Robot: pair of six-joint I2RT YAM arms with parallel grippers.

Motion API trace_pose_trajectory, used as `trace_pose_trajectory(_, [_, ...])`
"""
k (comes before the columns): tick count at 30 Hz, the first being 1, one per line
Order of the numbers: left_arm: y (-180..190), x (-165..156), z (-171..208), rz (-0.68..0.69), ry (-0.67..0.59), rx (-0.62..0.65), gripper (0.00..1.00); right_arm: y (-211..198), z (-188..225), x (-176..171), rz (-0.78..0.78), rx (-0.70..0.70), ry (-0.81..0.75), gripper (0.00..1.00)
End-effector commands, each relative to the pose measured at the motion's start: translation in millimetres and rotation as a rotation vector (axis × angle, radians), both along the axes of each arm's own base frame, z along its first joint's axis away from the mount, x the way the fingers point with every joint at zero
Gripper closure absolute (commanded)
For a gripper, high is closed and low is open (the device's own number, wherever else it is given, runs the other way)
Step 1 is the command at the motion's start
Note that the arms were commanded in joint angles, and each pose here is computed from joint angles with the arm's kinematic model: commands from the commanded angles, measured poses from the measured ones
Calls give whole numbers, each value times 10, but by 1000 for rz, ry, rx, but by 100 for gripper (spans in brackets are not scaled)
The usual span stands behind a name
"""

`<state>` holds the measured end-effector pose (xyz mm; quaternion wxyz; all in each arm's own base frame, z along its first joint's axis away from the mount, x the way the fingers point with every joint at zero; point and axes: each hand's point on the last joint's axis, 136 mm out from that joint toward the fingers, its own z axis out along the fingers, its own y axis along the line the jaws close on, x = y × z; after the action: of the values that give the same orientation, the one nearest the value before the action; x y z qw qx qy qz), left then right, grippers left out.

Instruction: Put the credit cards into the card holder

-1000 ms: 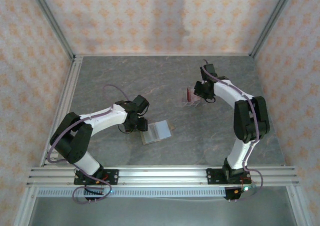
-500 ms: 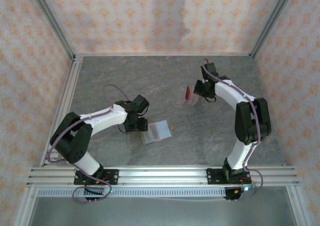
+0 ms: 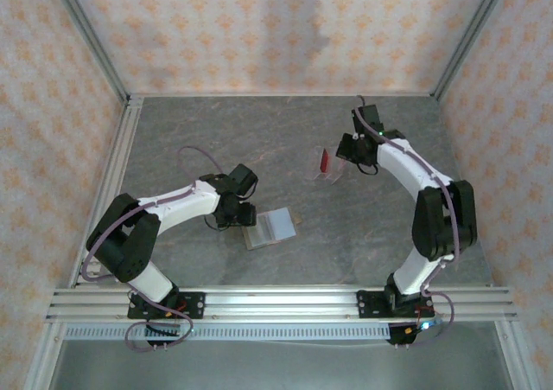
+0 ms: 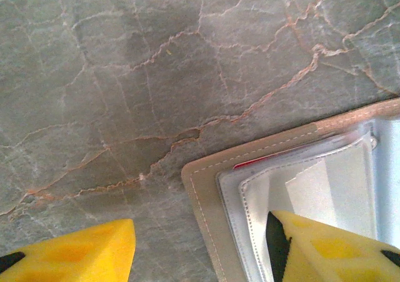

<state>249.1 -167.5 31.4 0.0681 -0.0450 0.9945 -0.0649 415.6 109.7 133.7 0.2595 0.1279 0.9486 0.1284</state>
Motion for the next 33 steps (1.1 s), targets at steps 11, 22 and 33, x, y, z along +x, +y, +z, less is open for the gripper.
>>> trace_pose_trajectory(11, [11,6,20,-27,-15,27,42,1310,223,-701,381,277,-99,100])
trace_pose_trajectory(22, [-119,45,-50,-65,-4,56,44,1798,-181,-1103,504,425,-44,100])
trace_pose_trajectory(33, [70,-127,-224,-68,38,135,56,2036,-481,-1218,557,489,-1,100])
